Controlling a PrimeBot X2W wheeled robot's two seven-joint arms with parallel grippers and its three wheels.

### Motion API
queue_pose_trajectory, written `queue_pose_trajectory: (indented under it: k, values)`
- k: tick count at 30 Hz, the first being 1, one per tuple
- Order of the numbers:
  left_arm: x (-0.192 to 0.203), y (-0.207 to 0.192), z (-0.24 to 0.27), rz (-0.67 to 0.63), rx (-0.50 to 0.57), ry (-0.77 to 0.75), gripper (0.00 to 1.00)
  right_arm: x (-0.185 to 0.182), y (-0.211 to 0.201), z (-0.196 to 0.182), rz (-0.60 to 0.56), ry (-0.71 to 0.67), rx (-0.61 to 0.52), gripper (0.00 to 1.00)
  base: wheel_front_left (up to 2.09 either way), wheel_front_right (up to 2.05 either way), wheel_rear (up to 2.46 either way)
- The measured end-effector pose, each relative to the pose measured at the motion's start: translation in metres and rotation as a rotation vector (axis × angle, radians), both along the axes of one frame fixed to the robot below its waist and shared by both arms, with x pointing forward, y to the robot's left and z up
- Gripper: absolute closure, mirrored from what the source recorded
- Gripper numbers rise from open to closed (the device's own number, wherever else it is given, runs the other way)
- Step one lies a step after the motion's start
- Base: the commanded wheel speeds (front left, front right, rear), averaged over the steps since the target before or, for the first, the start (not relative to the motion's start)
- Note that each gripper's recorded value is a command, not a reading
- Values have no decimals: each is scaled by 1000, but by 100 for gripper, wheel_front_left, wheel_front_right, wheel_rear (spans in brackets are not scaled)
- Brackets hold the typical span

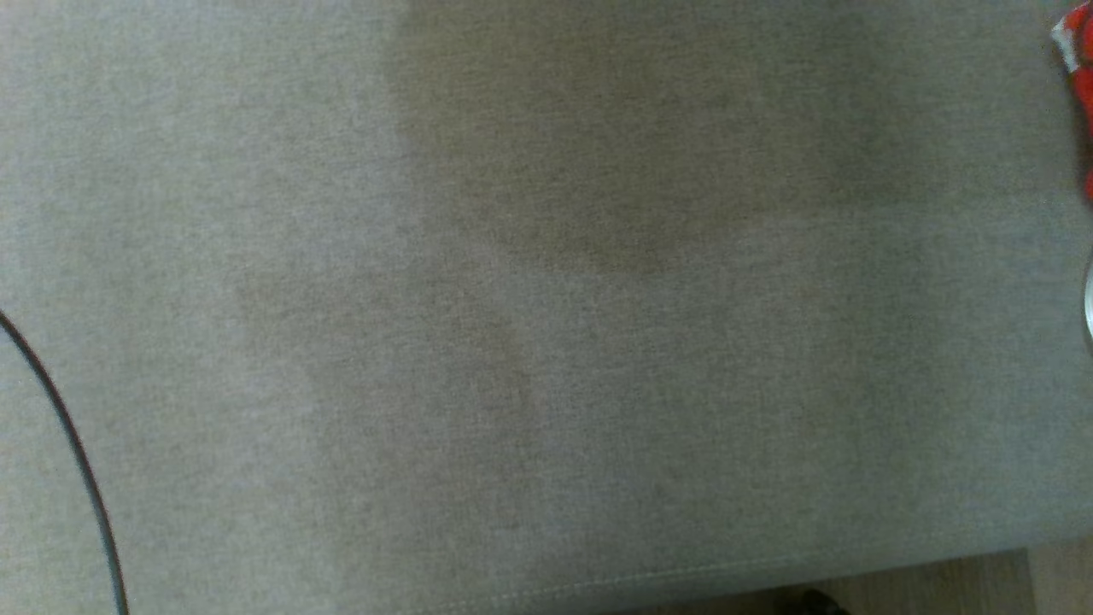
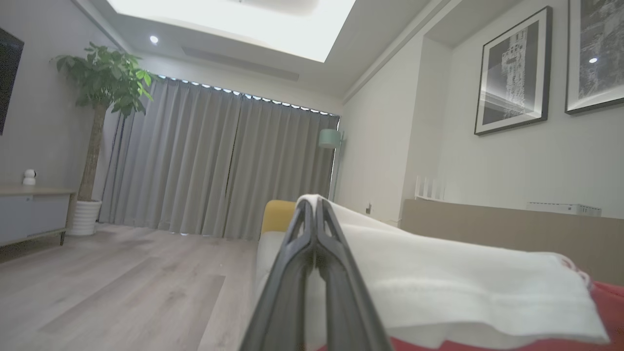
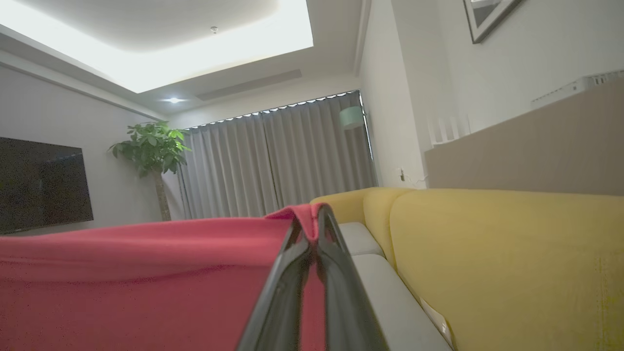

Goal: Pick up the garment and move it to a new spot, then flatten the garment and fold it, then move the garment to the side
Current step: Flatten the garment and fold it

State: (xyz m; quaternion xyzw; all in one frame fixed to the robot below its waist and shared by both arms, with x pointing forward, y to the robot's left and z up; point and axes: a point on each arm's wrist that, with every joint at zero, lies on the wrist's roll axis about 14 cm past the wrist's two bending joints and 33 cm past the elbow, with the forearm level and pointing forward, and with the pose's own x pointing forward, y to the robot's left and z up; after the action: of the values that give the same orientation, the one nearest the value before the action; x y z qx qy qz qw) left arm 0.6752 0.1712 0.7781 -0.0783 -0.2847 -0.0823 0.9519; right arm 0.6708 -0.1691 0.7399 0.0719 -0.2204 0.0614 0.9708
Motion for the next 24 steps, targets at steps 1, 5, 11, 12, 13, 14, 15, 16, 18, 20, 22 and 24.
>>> queue_pose_trajectory:
  k: [1,5,11,12,13,14,15,16,18,20,22,24]
  values:
    - [4,-1,-9,-4,-5,17,100,5,-2,-11,-4,18,18,100,0,0,0]
    - [7,-9,-40,-26,-5,89,100,13,-1,-49,1,105,66,100,0,0,0]
    - [-9,-10,-127,-41,-16,275,100,6,3,-133,10,304,123,100,0,0,0]
    - [-16,-11,-146,-52,-9,313,100,1,1,-154,6,355,126,100,0,0,0]
    - [-23,-11,-164,-59,-8,348,100,-5,-1,-173,3,407,126,100,0,0,0]
    - [-32,-12,-180,-66,-1,382,100,-12,-2,-192,3,457,119,100,0,0,0]
    - [-41,-14,-197,-73,11,418,100,-20,-1,-210,5,512,113,100,0,0,0]
    - [-51,-13,-211,-78,19,448,100,-28,-1,-225,9,559,108,100,0,0,0]
    - [-72,-10,-237,-84,41,507,100,-44,2,-249,20,640,100,100,0,0,0]
    - [-92,-6,-258,-89,53,557,100,-60,5,-267,36,710,79,100,0,0,0]
    - [-114,-4,-275,-101,77,602,100,-77,11,-281,62,771,50,100,0,0,0]
    - [-135,-2,-288,-111,87,639,100,-94,14,-293,83,827,34,100,0,0,0]
